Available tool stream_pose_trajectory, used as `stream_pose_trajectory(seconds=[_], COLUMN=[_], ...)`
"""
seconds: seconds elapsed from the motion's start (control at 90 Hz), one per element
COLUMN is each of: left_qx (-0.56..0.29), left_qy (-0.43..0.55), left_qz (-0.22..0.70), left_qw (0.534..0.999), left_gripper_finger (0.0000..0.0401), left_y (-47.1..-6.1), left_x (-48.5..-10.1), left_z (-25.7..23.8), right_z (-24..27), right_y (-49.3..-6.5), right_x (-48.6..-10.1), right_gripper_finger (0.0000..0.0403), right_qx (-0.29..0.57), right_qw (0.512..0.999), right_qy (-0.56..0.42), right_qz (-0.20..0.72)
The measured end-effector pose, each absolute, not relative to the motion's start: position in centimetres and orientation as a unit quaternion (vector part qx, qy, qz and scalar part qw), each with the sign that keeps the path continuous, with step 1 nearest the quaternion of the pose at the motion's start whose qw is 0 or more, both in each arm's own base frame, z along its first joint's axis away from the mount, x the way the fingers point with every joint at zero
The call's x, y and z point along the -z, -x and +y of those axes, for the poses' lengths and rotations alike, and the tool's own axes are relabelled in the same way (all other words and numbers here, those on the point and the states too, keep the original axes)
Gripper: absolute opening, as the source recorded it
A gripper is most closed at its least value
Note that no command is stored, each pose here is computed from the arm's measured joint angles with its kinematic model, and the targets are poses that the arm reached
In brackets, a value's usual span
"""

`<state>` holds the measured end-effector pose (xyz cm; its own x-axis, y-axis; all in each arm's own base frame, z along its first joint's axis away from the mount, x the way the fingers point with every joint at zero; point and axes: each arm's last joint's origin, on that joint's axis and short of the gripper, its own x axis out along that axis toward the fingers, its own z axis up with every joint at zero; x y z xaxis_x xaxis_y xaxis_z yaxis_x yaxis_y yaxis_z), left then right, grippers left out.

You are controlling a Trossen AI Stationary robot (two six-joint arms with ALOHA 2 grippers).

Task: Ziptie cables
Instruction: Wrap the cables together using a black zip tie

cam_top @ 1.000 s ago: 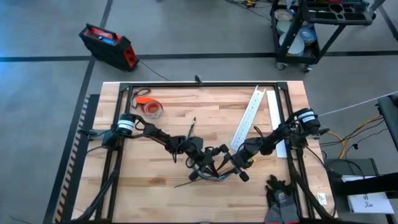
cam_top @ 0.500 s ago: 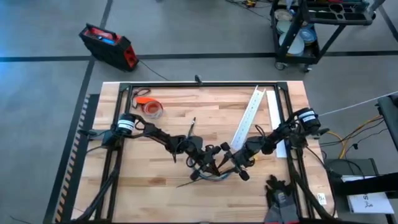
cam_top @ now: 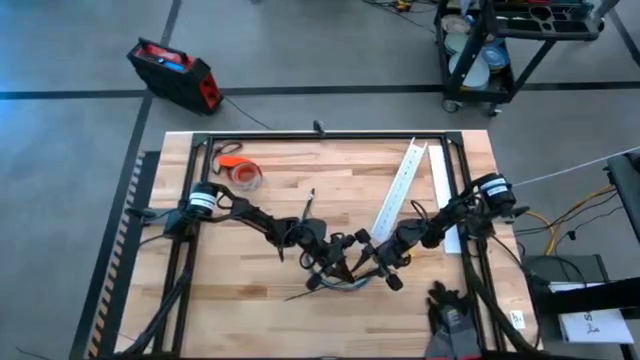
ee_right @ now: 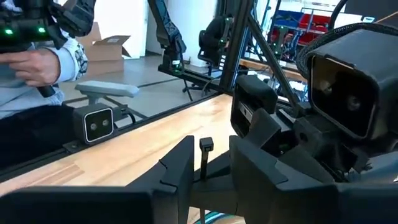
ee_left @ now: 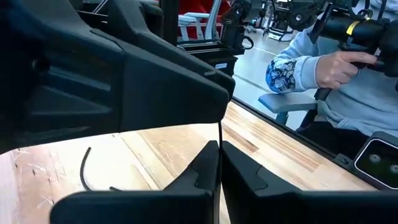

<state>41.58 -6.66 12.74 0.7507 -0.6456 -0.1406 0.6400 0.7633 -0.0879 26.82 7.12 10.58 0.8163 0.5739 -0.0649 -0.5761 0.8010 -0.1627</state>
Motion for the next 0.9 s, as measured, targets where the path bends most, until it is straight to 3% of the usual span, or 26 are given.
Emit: stream_pose_trajectory(seconds=[0.422, 0.9], left_qx=[0.339, 0.336], left_qy=[0.018, 0.02], left_qz=[0.082, 0.085], left_qw=[0.937, 0.938], left_gripper_finger=[0.0, 0.0], left_y=[-41.6, -41.6], left_x=[-12.74, -12.69], left_z=[-6.63, -6.61], right_z=[7.02, 7.02], right_y=[-26.37, -26.29], right_x=[-10.45, -10.56], right_gripper_finger=[0.0083, 0.0027], right_qx=[-0.307, -0.306], right_qw=[0.949, 0.949], right_qy=[0.075, 0.07], right_qz=[0.017, 0.02])
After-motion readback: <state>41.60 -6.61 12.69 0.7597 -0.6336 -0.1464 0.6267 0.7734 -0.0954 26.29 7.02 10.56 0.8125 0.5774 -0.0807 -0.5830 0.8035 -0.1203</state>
